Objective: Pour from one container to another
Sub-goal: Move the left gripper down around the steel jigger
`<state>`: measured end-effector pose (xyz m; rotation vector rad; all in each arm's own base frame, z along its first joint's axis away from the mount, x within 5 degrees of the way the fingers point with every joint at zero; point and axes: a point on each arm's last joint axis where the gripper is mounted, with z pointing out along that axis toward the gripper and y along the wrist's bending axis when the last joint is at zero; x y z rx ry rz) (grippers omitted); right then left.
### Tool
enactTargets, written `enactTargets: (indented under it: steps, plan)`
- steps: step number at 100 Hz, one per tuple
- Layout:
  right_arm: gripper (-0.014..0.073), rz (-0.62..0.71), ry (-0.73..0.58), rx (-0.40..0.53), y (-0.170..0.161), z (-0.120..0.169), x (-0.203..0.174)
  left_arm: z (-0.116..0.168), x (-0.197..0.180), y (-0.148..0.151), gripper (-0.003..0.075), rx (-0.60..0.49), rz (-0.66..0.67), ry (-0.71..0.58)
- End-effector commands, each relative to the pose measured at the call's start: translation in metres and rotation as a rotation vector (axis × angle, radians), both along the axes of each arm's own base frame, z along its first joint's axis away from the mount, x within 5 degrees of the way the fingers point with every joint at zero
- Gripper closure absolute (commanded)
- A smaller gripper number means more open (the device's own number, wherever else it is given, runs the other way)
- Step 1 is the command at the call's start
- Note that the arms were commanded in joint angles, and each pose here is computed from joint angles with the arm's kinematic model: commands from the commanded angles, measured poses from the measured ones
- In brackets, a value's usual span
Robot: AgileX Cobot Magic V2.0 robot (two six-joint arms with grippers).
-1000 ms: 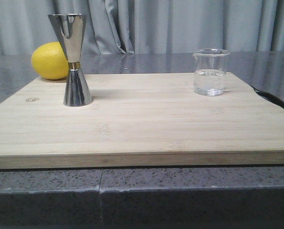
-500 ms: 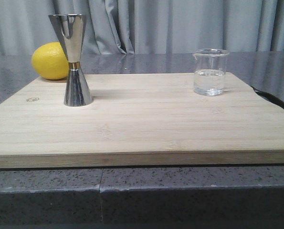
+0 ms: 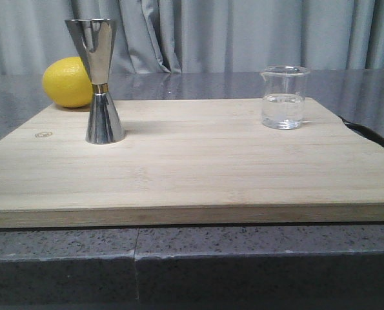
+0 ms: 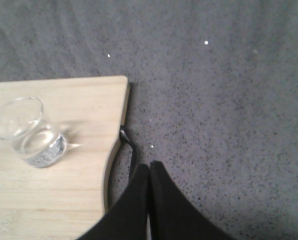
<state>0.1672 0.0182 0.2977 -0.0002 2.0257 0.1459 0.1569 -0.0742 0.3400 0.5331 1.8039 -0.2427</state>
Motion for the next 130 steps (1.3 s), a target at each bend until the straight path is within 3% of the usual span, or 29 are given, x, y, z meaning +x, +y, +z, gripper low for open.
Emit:
enactTargets:
  steps: [1, 16, 35, 81, 95, 114, 130]
  plan:
    - [0.0668, 0.002, -0.086, -0.005, 0.001, 0.012, 0.012, 0.013, 0.005, -0.016, 0.0738, -0.055, -0.057, -0.171]
    - [0.0668, 0.004, -0.065, -0.018, 0.002, 0.004, 0.023, -0.006, 0.01, -0.037, 0.0738, -0.032, -0.135, -0.165]
    - [0.0668, 0.003, -0.085, -0.018, 0.002, 0.006, 0.025, -0.033, 0.017, -0.041, 0.0738, 0.003, -0.129, -0.12]
    - [0.0668, 0.004, -0.094, -0.021, 0.002, 0.006, 0.025, -0.045, 0.016, -0.039, 0.0734, -0.027, -0.107, -0.121]
    - [0.0668, 0.004, -0.095, -0.021, 0.002, 0.006, 0.025, -0.053, 0.018, -0.041, 0.0617, 0.0, -0.114, -0.07]
    - [0.0668, 0.004, -0.096, -0.021, 0.002, 0.006, 0.025, -0.062, 0.024, -0.044, 0.0314, -0.017, -0.095, -0.01]
    - [0.0668, 0.004, -0.096, -0.021, 0.002, 0.006, 0.025, -0.066, 0.027, -0.045, 0.0289, -0.07, -0.061, 0.042]
